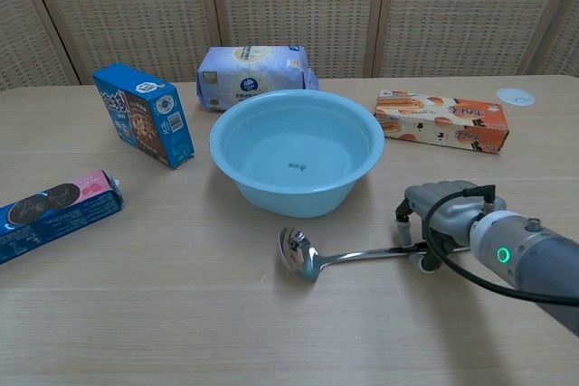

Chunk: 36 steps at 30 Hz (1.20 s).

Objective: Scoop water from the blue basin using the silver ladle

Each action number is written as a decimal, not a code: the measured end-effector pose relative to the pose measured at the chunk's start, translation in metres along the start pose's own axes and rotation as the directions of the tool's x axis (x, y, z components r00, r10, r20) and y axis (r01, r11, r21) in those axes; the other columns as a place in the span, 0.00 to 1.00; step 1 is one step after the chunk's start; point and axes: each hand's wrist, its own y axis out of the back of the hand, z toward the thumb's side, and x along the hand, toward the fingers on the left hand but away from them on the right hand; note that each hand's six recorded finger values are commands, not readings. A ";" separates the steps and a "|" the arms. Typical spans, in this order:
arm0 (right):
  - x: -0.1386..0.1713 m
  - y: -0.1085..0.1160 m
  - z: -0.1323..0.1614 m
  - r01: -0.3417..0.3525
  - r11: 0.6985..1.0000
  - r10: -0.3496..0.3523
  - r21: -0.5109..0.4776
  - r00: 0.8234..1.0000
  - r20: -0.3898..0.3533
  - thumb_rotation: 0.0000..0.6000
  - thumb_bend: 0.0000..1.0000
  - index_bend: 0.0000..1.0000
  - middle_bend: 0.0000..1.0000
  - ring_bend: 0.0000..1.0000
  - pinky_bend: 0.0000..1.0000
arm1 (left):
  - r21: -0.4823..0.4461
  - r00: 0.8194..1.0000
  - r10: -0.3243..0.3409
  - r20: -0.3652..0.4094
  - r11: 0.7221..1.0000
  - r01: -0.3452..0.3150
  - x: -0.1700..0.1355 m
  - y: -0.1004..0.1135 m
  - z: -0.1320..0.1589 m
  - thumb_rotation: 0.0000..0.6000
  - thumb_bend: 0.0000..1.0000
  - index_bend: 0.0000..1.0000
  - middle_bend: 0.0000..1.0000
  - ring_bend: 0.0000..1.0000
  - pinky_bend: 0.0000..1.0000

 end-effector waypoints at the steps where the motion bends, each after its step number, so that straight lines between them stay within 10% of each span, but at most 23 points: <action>1: 0.000 0.000 0.000 0.002 1.000 -0.002 -0.003 1.000 0.001 1.00 0.63 0.67 1.00 1.00 1.00 | 0.000 1.000 0.000 0.000 1.000 0.000 0.000 0.000 0.000 1.00 0.00 0.00 0.00 0.00 0.00; 20: 0.026 0.050 -0.039 0.099 0.976 -0.113 -0.194 0.991 -0.065 1.00 0.74 0.72 1.00 1.00 1.00 | 0.003 1.000 -0.005 0.013 1.000 0.005 -0.002 -0.001 0.003 1.00 0.00 0.00 0.00 0.00 0.00; 36: 0.062 0.112 -0.050 0.229 0.962 -0.248 -0.147 0.961 -0.125 1.00 0.75 0.73 1.00 1.00 1.00 | 0.003 1.000 -0.016 0.012 1.000 0.016 -0.001 -0.003 0.003 1.00 0.00 0.00 0.00 0.00 0.00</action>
